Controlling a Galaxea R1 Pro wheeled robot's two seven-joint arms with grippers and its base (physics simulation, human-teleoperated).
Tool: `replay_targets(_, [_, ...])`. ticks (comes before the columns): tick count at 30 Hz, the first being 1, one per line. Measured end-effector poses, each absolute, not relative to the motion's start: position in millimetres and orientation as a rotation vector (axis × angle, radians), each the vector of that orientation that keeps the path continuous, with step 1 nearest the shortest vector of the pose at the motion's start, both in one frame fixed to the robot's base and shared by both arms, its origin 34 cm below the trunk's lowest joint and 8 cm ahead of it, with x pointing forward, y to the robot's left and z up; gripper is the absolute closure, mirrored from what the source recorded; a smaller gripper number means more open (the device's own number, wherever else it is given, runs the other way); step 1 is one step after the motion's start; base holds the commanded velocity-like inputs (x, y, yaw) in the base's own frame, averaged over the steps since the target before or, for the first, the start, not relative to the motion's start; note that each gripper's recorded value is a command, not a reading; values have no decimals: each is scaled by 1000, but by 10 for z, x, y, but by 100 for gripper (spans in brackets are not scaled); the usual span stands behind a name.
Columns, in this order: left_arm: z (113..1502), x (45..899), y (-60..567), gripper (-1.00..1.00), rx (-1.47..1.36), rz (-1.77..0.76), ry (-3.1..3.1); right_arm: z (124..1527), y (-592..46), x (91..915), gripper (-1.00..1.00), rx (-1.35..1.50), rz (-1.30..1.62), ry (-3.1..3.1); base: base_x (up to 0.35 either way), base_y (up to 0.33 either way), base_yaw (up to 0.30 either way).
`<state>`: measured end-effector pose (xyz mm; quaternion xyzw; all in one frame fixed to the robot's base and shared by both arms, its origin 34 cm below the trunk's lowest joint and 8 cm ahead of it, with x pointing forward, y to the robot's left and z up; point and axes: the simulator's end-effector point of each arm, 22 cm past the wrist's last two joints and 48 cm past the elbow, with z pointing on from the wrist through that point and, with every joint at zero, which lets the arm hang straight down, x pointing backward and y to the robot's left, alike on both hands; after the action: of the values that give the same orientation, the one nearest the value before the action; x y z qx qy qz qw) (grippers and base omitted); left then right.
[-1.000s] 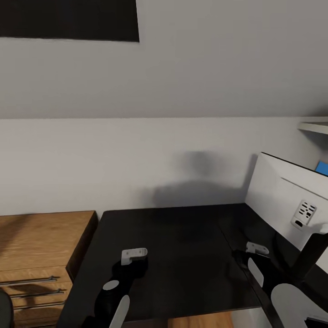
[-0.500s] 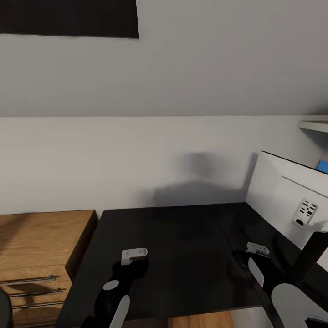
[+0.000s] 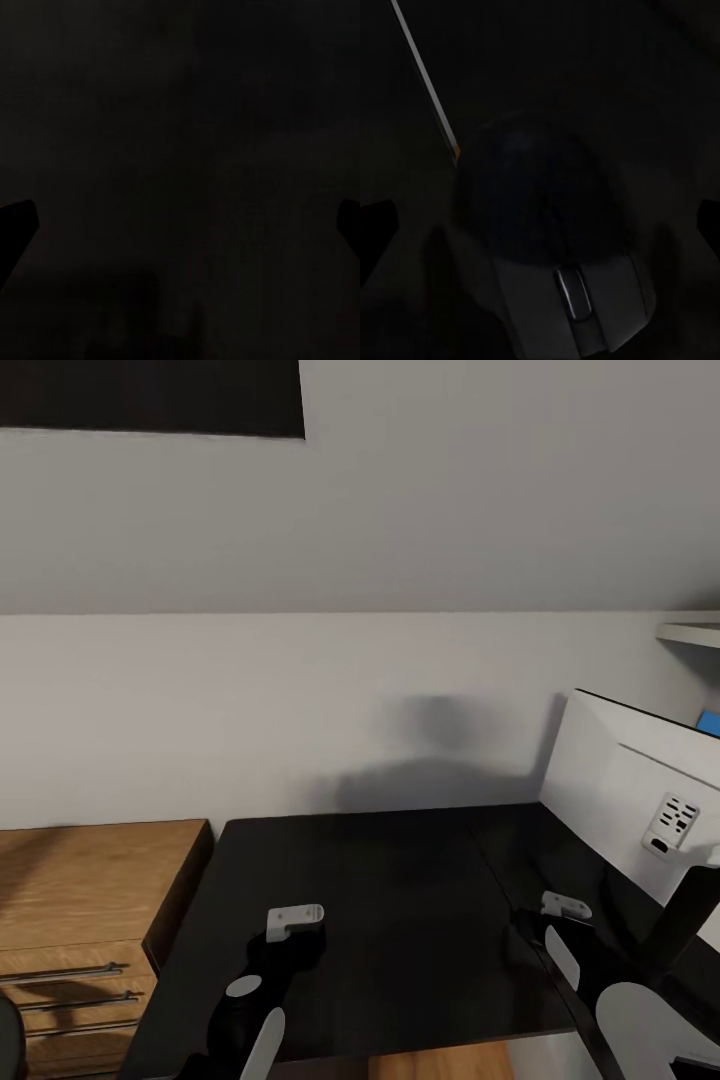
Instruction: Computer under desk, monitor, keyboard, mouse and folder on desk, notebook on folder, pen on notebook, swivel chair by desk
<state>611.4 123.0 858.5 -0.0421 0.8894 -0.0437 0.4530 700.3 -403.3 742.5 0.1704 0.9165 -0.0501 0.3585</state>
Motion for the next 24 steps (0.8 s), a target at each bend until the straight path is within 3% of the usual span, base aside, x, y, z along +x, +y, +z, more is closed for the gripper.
replay_targets(24, [8585,6113,1226,-100,-103,-109,2196,7417,-4022,6999,-100,435,-131,2368,0,0,0])
